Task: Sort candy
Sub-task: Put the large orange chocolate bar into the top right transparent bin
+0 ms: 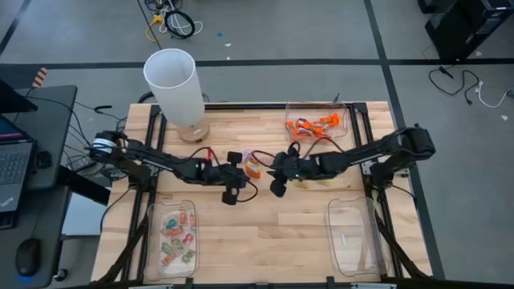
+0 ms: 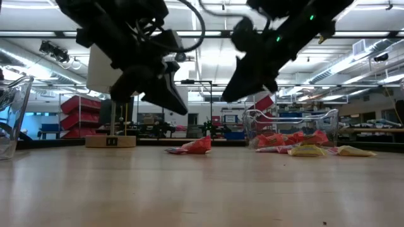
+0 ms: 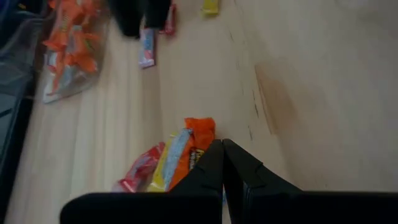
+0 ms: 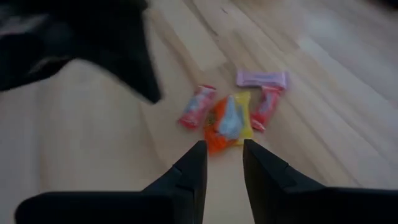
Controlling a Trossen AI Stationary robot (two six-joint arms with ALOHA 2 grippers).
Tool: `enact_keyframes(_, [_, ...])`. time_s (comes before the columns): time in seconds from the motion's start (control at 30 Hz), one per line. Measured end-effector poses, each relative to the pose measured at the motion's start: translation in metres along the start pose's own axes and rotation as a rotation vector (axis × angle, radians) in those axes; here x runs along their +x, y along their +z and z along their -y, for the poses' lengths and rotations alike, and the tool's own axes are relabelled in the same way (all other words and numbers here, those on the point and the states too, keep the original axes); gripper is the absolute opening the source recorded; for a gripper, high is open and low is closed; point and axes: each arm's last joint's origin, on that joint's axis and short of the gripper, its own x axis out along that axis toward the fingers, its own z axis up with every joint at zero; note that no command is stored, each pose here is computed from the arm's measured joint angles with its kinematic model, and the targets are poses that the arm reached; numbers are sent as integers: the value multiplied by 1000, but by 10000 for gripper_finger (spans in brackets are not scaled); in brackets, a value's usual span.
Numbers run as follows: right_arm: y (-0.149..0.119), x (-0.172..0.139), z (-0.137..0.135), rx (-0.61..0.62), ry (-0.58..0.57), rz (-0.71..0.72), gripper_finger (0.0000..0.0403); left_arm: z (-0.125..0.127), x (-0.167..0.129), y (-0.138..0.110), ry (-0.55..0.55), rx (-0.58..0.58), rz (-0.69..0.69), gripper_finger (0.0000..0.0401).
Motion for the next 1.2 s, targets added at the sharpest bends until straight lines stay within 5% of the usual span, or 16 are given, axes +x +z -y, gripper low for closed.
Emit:
enact_keyframes(0.4, [-26, 52, -7, -258, 40, -14, 147, -4, 20, -21, 35, -31, -30, 2])
enact_keyframes(0.77, [-37, 74, 1, -171, -25, -5, 187, -2, 22, -42, 68, -76, 53, 1])
enact_keyframes(1.0, [-37, 80, 7, -122, -35, -2, 173, -3, 22, -40, 74, -83, 70, 1])
enact_keyframes(1.2, [-36, 84, 6, -104, 28, 2, 105, -5, 21, -34, 95, -99, 130, 1])
